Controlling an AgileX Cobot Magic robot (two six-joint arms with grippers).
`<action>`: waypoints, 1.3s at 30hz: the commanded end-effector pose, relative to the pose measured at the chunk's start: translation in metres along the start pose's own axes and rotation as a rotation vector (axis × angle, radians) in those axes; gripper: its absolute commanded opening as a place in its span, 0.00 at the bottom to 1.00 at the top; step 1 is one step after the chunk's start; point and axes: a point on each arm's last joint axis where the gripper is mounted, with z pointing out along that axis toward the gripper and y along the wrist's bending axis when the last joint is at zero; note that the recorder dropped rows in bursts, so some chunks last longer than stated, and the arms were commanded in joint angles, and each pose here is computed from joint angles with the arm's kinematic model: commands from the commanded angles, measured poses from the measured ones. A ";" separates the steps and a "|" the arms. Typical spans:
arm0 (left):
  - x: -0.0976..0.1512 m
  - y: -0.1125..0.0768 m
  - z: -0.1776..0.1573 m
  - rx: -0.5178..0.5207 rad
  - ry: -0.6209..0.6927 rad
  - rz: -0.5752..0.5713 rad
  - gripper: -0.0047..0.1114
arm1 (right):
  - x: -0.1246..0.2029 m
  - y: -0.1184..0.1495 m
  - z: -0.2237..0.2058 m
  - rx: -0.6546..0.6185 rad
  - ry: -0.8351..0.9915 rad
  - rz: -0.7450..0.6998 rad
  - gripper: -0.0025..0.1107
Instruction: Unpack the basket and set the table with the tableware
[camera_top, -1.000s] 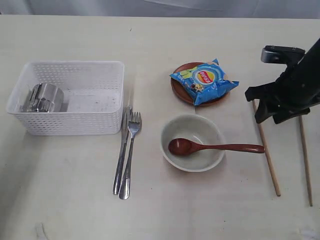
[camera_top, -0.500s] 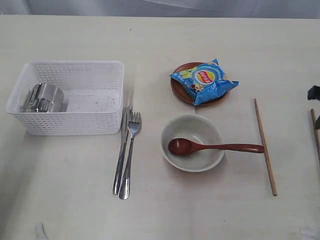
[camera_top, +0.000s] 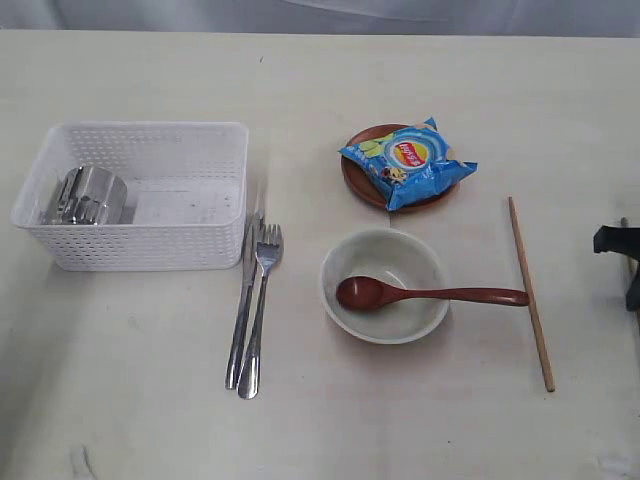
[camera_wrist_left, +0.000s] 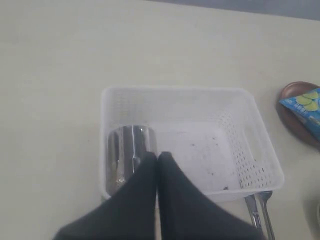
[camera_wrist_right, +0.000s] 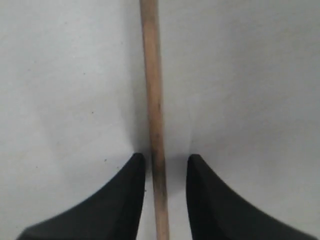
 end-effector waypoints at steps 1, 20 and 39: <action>0.001 0.000 0.001 0.004 -0.008 -0.003 0.04 | -0.001 0.009 0.007 0.015 0.003 -0.057 0.27; 0.001 0.000 0.001 0.004 -0.009 -0.003 0.04 | -0.007 0.035 -0.024 0.027 -0.010 -0.188 0.02; 0.000 -0.001 0.001 0.018 -0.012 -0.019 0.04 | 0.029 0.131 -0.123 -0.271 -0.084 -0.354 0.02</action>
